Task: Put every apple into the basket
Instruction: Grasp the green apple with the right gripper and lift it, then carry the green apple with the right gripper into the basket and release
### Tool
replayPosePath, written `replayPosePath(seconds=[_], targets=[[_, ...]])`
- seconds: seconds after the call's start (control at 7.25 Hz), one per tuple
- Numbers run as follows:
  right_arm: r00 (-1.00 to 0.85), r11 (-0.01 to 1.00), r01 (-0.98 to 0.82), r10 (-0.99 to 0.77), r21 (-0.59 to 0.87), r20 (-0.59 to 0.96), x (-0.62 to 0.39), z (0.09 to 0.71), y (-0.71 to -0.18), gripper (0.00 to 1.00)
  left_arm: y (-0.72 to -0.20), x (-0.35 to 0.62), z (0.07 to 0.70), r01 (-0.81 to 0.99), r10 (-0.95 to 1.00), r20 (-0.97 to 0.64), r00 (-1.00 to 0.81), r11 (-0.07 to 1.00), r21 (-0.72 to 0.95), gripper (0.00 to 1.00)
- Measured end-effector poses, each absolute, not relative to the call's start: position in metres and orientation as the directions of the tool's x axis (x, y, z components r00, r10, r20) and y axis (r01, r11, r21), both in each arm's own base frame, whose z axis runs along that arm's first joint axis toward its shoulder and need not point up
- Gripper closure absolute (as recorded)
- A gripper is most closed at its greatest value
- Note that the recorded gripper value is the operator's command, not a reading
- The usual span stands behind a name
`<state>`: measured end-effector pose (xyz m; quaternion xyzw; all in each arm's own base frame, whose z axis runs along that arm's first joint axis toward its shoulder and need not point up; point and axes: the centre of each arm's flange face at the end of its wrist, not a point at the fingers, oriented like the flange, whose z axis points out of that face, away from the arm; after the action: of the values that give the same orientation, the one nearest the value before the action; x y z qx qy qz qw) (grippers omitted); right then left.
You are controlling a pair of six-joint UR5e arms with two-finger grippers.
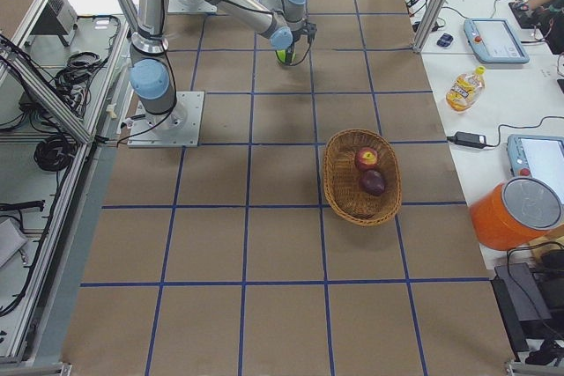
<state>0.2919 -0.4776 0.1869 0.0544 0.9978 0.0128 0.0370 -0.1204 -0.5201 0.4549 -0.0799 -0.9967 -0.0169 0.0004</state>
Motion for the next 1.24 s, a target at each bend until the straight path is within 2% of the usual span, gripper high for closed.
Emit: replayPosePath(seconds=[0.69, 0.97, 1.1, 1.24], targets=[[-0.996, 0.995, 0.061, 0.065, 0.075, -0.054, 0.201, 0.261, -0.55, 0.75, -0.519, -0.122, 0.459, 0.125, 0.125, 0.002, -0.992, 0.992, 0.025, 0.0], [-0.998, 0.997, -0.028, -0.023, 0.07, -0.064, 0.095, 0.29, -0.594, 0.72, -0.518, -0.122, 0.464, 0.122, 0.122, 0.0, -0.993, 0.992, 0.014, 0.0], [-0.997, 0.996, -0.073, -0.071, 0.046, -0.038, 0.038, 0.3, -0.621, 0.62, -0.518, -0.122, 0.466, 0.121, 0.121, -0.001, -0.993, 0.993, 0.011, 0.0], [-0.989, 0.989, -0.144, -0.144, 0.031, 0.015, -0.031, 0.303, -0.659, 0.62, -0.519, -0.122, 0.463, 0.121, 0.121, 0.002, -0.993, 0.993, 0.015, 0.0]])
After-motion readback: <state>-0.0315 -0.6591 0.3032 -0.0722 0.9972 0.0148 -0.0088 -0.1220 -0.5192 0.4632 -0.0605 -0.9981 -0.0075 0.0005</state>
